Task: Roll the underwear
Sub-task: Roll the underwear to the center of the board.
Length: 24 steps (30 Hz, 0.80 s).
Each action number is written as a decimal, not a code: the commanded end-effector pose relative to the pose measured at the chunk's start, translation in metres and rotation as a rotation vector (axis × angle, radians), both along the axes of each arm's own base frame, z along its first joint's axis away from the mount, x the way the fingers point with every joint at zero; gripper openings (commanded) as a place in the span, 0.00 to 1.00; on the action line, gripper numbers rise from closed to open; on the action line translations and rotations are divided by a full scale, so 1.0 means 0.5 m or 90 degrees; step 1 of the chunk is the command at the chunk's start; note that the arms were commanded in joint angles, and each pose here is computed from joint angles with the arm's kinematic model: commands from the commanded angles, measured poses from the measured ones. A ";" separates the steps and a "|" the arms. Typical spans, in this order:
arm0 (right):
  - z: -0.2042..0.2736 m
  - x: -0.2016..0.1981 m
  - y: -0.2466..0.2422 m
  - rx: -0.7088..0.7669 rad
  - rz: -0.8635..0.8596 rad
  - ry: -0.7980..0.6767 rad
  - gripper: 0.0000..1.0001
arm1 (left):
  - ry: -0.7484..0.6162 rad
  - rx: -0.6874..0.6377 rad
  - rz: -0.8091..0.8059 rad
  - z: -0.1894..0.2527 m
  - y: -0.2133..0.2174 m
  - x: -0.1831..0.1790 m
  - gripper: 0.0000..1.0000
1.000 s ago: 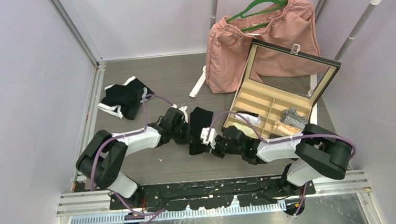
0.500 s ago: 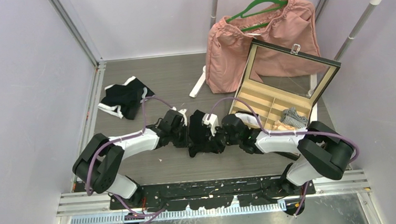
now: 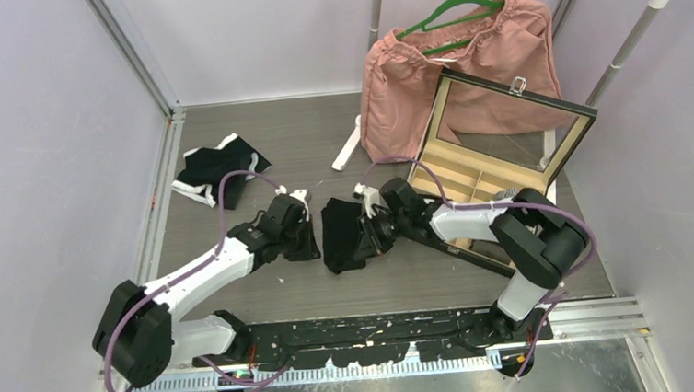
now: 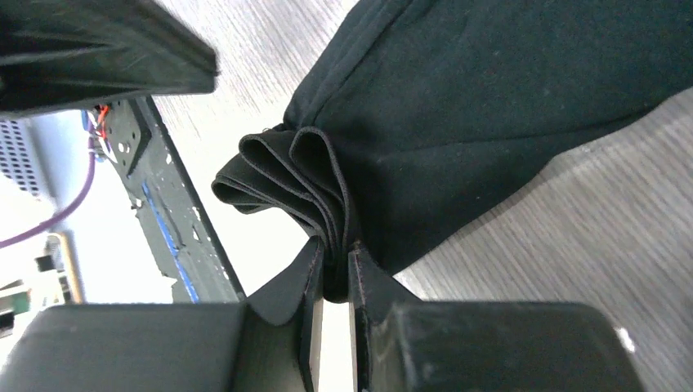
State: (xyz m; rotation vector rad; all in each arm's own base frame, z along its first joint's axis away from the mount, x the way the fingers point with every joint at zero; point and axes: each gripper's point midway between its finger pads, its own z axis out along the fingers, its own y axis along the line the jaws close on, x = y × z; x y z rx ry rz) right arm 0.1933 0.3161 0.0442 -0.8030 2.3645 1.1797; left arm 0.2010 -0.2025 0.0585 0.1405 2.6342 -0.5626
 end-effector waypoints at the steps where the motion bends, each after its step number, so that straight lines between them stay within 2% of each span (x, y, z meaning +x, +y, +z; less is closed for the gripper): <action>1: 0.024 0.000 0.022 -0.004 0.010 0.089 0.06 | -0.036 -0.003 0.015 0.040 0.017 0.002 0.01; 12: 0.021 0.045 0.027 -0.077 -0.056 0.181 0.04 | -0.070 -0.096 -0.070 0.076 -0.024 -0.025 0.01; 24: -0.036 0.068 0.013 -0.152 -0.099 0.243 0.04 | -0.133 -0.164 -0.121 0.138 -0.061 -0.034 0.01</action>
